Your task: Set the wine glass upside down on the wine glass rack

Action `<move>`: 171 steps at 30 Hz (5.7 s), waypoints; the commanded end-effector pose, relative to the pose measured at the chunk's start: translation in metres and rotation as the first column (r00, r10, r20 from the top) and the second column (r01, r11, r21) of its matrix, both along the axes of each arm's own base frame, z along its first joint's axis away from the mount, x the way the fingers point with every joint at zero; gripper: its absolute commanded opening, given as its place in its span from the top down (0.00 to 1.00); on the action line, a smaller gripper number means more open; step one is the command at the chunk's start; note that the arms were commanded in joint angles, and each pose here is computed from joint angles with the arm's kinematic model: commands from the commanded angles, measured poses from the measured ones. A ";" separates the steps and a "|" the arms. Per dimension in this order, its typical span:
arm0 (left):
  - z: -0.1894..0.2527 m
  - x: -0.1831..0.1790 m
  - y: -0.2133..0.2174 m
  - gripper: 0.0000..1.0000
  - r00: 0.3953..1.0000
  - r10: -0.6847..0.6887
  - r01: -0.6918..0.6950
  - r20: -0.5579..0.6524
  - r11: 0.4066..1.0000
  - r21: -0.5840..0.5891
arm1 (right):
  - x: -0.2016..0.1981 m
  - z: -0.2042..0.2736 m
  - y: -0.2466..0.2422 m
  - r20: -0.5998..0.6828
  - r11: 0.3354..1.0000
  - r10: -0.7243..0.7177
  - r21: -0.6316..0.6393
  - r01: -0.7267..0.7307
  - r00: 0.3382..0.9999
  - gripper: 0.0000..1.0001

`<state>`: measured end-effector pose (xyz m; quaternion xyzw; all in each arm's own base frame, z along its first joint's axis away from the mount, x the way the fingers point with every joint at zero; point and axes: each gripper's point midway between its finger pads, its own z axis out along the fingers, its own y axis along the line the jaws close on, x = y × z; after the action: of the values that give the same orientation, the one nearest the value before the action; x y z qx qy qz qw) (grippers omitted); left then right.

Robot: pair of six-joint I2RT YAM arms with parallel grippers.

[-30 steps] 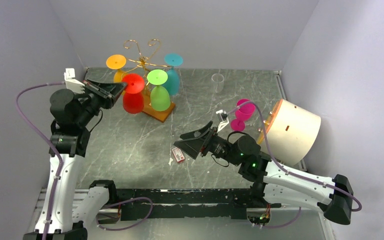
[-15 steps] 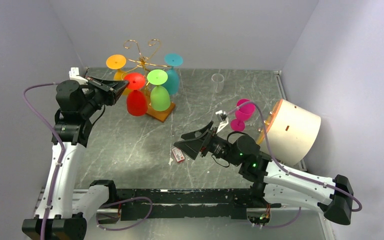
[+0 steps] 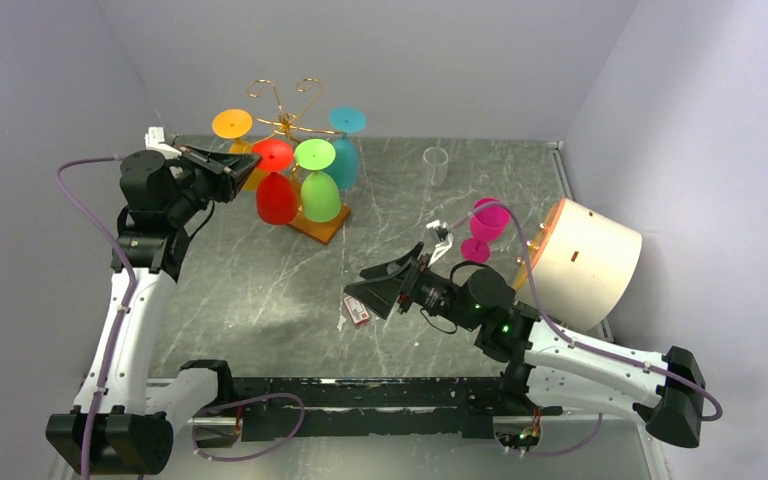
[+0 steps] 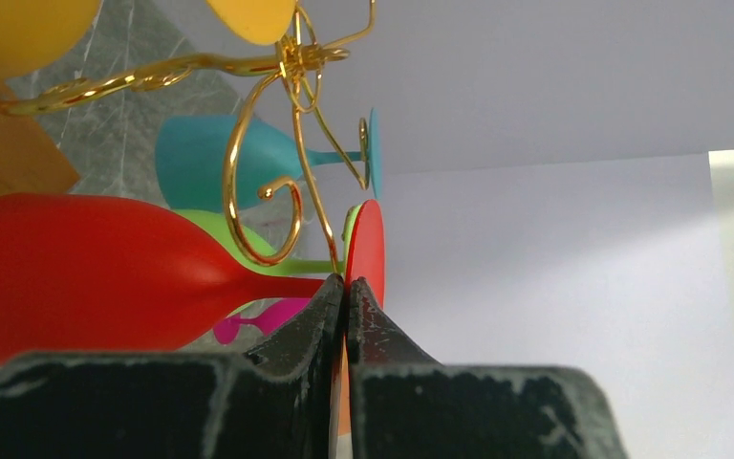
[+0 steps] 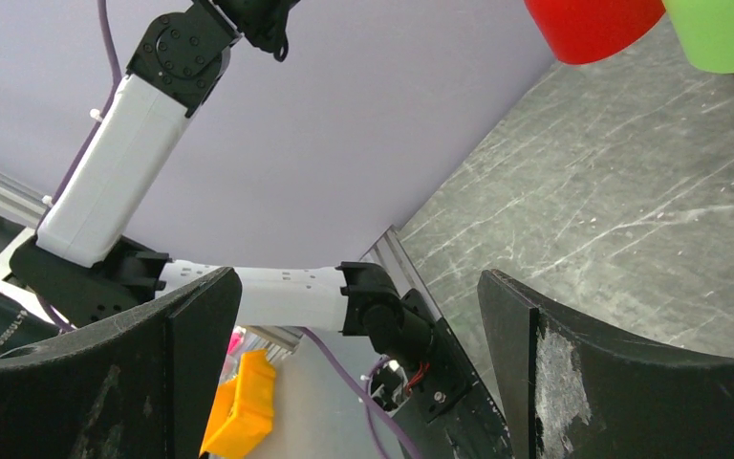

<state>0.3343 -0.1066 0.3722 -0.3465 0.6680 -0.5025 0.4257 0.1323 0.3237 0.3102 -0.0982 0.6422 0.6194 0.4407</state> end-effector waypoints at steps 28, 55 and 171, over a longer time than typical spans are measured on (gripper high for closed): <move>0.029 0.035 0.019 0.93 0.985 0.093 -0.116 0.146 0.981 0.157 | 0.003 0.013 0.009 0.035 1.000 0.005 0.014 -0.006 0.999 0.00; 0.012 0.024 0.033 0.93 0.980 0.192 -0.197 0.055 0.974 0.108 | 0.003 0.010 0.004 0.035 1.000 -0.004 0.014 0.003 0.999 0.00; -0.085 -0.087 -0.006 0.08 0.868 -0.333 0.001 0.367 0.742 0.671 | 0.218 -0.015 -0.182 0.438 0.169 -0.610 -0.742 0.648 0.661 0.38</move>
<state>0.2477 -0.1066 0.2757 -0.0144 0.7288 -0.3398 0.5944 0.3431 0.1741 0.2922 -0.0589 0.8251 0.0151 0.5618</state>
